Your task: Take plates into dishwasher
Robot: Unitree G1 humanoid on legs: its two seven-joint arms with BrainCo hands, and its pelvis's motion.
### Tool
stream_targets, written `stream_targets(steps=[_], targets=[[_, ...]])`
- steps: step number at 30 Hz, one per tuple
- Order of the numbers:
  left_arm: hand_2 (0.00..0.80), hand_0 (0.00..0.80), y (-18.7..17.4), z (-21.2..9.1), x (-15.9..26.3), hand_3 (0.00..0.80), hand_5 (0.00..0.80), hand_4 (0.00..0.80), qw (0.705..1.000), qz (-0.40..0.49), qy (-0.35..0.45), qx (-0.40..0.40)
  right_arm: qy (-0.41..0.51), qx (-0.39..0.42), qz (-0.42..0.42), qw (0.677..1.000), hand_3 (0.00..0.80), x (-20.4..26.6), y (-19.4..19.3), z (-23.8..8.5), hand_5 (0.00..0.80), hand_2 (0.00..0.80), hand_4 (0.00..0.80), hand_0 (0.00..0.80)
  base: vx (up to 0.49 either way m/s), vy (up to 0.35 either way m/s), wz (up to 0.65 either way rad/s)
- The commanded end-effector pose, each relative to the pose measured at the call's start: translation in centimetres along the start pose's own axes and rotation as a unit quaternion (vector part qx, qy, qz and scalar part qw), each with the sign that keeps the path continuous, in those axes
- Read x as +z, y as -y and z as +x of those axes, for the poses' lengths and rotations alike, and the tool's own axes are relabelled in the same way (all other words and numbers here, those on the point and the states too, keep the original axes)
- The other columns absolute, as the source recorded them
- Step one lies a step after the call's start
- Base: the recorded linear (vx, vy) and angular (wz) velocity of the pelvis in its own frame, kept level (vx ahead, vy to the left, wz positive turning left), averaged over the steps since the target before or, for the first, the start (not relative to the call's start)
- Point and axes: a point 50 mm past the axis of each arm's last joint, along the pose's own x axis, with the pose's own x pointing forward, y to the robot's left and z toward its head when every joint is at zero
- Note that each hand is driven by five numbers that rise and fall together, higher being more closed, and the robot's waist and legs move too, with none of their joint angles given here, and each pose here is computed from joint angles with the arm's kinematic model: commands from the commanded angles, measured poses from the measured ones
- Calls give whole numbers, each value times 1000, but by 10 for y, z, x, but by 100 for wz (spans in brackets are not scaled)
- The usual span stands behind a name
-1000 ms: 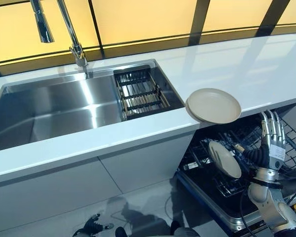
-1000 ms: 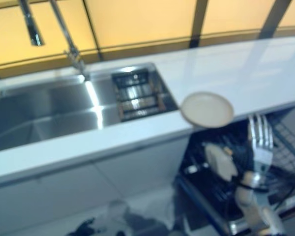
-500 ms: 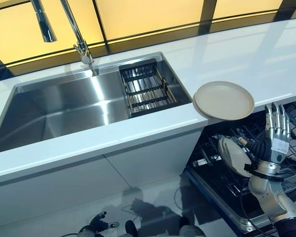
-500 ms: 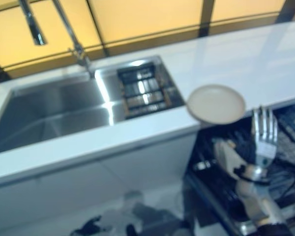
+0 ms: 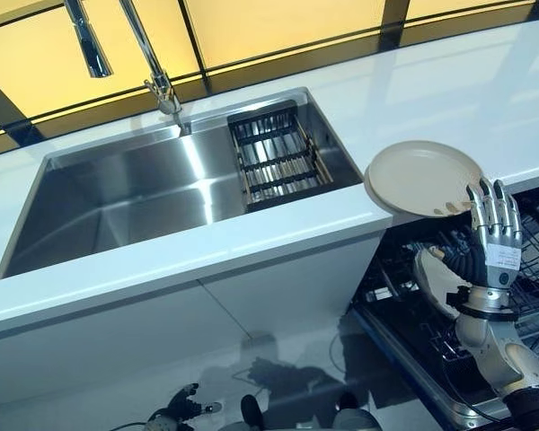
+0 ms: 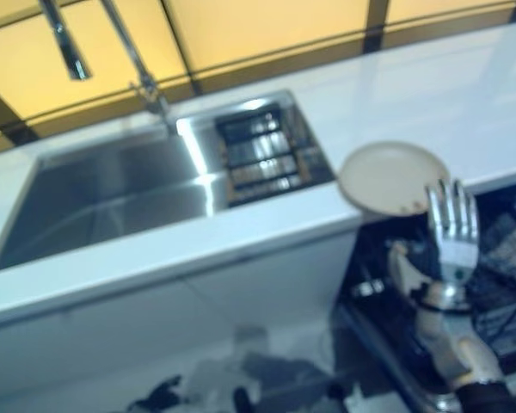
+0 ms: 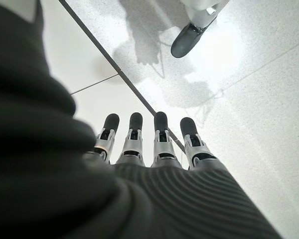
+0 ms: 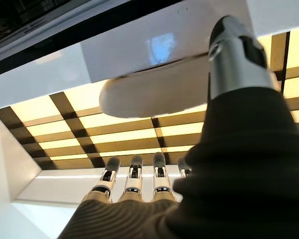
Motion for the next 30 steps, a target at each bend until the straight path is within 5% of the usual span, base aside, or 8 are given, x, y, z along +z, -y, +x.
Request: stream_targets(steps=[1,30], targets=[[0,0,-19,4,20,0,0,0,999,33,33,16,24,-51,-15,998,0,4,7,32,0,0,0,0,14,-25,3],[0,0,-42,2,17,0,0,0,998,46,26,40,43,-1,-88,995,0,-13,21,46,0,0,0,0,7,-19,2]])
